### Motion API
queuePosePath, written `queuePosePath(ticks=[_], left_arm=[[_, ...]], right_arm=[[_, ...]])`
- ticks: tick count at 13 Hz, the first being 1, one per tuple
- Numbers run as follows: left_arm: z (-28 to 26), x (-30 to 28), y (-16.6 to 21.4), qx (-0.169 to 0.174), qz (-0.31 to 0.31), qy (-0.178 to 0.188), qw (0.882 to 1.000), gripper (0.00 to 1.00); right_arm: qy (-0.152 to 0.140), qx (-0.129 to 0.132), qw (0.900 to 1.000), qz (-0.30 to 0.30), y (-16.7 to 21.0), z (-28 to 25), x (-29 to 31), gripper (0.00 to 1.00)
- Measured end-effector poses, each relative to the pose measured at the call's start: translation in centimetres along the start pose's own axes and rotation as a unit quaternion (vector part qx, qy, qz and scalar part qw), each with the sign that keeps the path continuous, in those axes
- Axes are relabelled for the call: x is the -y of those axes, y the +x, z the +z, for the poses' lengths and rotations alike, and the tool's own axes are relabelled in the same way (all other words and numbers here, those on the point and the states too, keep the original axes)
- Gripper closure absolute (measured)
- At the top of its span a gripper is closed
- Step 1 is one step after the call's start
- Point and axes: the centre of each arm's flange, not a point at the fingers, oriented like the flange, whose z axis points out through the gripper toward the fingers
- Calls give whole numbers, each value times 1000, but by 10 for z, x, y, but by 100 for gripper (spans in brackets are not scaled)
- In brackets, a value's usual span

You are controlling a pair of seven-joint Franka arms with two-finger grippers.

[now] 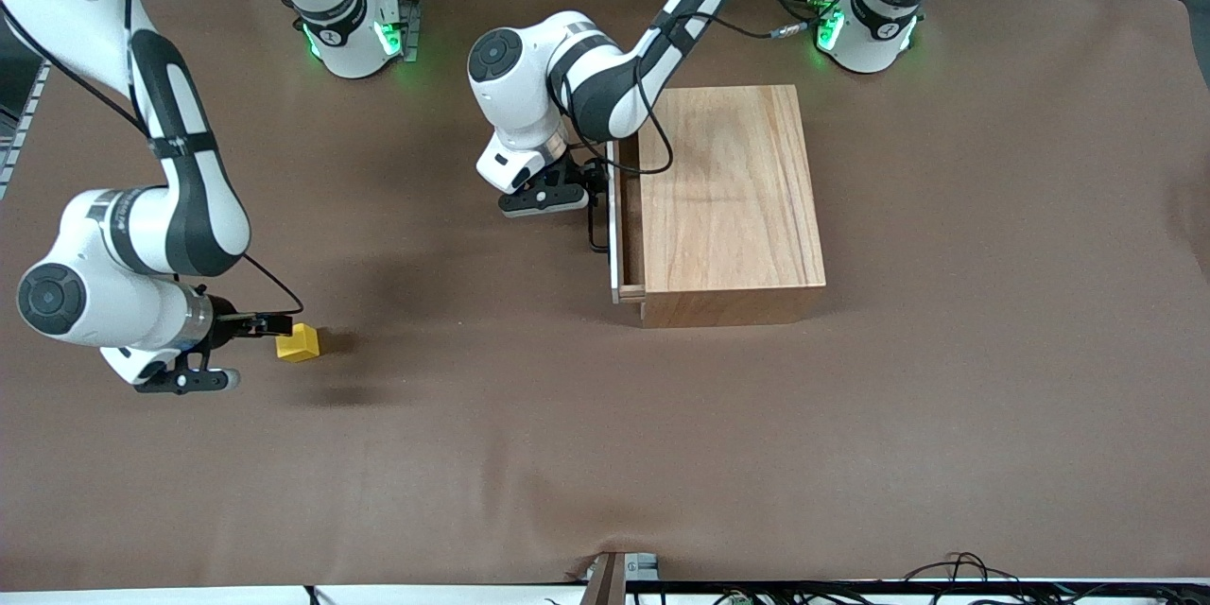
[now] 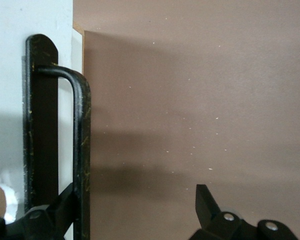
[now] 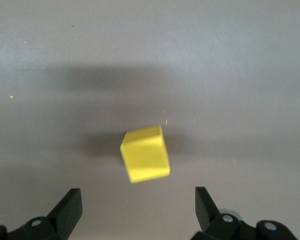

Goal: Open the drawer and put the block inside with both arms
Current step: 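Pull the drawer open with the left gripper while the right gripper grasps the cube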

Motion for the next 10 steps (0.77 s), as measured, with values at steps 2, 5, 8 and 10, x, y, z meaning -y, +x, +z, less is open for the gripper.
queuePosePath(ticks=[2, 5, 8, 10], left_arm=[[-5, -4, -3, 3, -8, -10, 1000, 0], [-10, -11, -11, 4, -7, -20, 1000, 0], [-19, -19, -19, 4, -3, -34, 999, 0], [-20, -22, -21, 2, -2, -39, 999, 0]], right_arm=[[-4, -19, 999, -26, 2, 27, 3, 0], [-23, -38, 998, -47, -8, 58, 9, 0], [-23, -43, 997, -51, -18, 77, 11, 0], [-23, -44, 997, -52, -22, 84, 12, 0]])
